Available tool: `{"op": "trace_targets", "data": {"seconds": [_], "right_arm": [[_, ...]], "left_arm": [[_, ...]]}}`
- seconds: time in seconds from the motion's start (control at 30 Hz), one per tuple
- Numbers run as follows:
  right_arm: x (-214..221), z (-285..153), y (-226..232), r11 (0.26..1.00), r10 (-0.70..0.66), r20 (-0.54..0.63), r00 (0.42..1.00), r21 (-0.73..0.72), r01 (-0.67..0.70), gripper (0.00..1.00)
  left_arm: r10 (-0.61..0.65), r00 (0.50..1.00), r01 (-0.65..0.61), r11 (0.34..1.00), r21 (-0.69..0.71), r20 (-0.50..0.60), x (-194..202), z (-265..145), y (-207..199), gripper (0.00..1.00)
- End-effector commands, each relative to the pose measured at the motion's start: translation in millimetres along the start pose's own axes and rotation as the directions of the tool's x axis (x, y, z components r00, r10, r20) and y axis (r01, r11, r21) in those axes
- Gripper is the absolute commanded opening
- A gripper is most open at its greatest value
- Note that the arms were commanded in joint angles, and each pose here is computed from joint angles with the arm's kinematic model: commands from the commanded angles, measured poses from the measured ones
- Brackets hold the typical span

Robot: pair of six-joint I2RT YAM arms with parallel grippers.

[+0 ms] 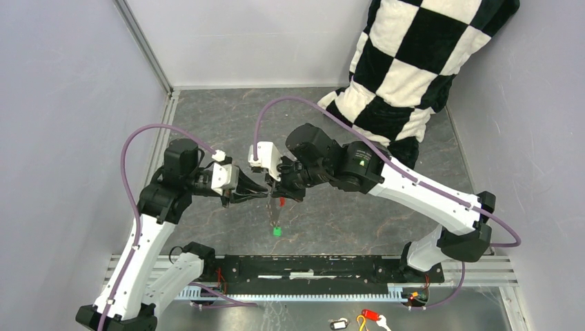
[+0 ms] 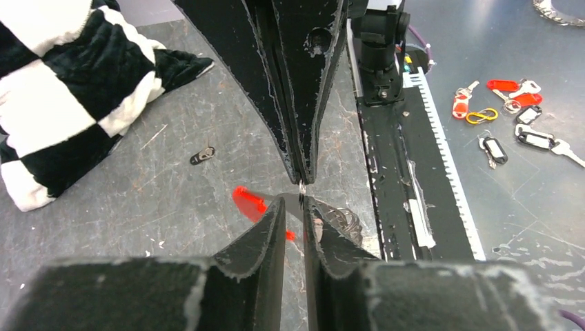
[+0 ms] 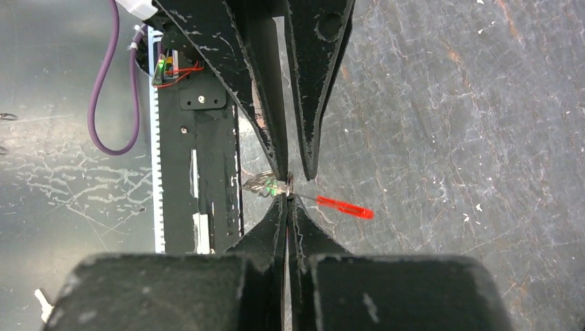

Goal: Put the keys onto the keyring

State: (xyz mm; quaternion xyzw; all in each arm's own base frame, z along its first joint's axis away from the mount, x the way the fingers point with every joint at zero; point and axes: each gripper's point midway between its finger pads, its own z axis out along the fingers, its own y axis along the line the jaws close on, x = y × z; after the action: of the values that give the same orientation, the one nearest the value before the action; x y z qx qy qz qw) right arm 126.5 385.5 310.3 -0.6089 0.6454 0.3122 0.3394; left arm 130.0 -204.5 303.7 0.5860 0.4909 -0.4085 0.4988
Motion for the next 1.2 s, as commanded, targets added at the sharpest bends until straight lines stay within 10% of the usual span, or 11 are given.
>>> {"op": "trace_targets", "data": {"seconds": [0.0, 0.53, 0.73, 0.97, 1.17], "right_arm": [[-22, -8, 1, 0.999, -0.03, 0.05, 0.998, 0.016, 0.03, 0.01], [-30, 2, 7, 1.0, -0.001, 0.075, 0.997, -0.014, 0.002, 0.02], [-29, -15, 2, 0.999, 0.014, 0.2, 0.98, 0.033, -0.021, 0.42], [-25, -61, 9, 0.999, -0.026, 0.618, 0.785, 0.041, 0.0, 0.51], [-27, -70, 16, 1.0, -0.02, 0.734, 0.679, 0.027, 0.0, 0.42]], "left_arm": [[0.022, 1.0, -0.023, 0.999, 0.045, 0.009, -1, 0, -10, 0.2], [-0.032, 0.999, 0.032, 0.996, 0.082, -0.009, 12, 7, -13, 0.02], [-0.082, 0.997, 0.081, 0.992, 0.098, 0.005, 6, 7, -18, 0.02], [-0.14, 0.981, 0.117, 0.979, 0.165, 0.134, -40, 7, -22, 0.02], [-0.092, 0.98, 0.05, 0.973, 0.224, 0.179, -61, 2, -31, 0.02]]}}
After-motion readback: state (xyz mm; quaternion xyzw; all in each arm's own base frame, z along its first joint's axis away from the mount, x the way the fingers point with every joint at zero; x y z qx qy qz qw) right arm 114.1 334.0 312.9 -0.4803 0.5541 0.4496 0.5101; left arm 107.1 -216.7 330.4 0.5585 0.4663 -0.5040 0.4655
